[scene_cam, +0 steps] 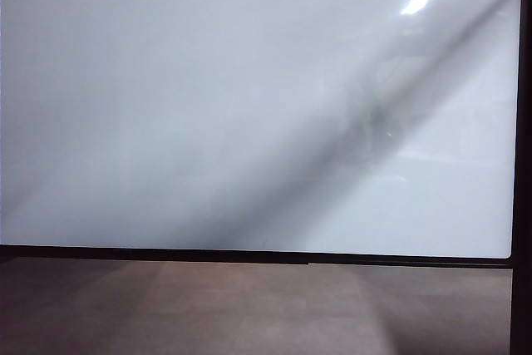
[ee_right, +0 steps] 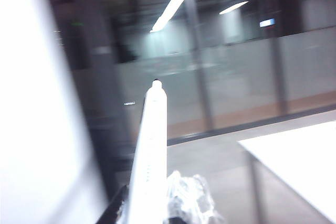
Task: Reach to the right to find the marker pen, pick it up, and write the number 9 on the whiteboard.
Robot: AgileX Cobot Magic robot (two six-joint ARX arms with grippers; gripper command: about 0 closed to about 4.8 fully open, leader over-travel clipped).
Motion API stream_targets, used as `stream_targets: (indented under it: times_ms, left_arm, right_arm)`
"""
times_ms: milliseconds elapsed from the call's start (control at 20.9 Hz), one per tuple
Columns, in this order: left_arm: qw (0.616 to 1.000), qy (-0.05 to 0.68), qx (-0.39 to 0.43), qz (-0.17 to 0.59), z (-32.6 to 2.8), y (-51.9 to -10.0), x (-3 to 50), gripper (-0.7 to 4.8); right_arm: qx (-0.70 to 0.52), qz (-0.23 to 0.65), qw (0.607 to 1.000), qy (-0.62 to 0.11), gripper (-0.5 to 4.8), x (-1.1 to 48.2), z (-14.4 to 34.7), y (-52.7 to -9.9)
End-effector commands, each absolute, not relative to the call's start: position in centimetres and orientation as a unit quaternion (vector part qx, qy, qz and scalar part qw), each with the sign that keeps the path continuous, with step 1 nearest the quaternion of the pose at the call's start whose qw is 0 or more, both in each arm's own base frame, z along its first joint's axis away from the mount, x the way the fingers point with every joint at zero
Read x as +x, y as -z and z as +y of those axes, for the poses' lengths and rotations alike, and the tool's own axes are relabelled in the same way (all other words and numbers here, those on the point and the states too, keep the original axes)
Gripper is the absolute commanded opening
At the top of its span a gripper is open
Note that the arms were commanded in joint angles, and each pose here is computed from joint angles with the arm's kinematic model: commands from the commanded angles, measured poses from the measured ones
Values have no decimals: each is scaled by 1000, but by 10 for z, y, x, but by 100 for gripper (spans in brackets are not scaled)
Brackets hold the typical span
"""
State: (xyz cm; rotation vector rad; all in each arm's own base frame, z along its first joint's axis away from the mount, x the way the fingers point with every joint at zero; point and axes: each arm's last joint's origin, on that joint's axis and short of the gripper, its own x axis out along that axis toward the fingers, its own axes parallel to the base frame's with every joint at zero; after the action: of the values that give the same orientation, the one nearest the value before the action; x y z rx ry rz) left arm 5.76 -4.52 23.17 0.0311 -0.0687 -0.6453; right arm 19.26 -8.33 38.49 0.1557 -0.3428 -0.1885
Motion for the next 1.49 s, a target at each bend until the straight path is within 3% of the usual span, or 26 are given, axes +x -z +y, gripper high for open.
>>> stream_targets:
  times_ms: [48,144,288,479,671,959,1486]
  left_arm:
    - [949,310,9,-49,-33,-263,44,-5]
    - [957,280,-3,-75,-23,-286,34,-5]
    - [969,222,-21,-102,-9,-309,22,-5]
    - [972,210,-23,-103,-7,-312,19,-5]
    - [973,203,-25,-104,-6,-313,19,-5]
    - [974,203,-23,-102,-6,-312,19,-5]
    - [973,203,-26,-107,-6,-313,19,-5]
  right_arm:
    - [94,-176,977,73,-6,165,-52,-399]
    - [109,-195,972,66,-6,140,-31,-407]
    - [140,-180,974,-2,-6,123,-3,-407]
    - [164,-148,970,-98,-6,136,41,-404]
    - [162,-133,967,-146,-6,162,100,-395]
    - [139,-123,971,-152,-6,222,152,-406]
    - [129,-134,975,-118,-6,265,153,-418]
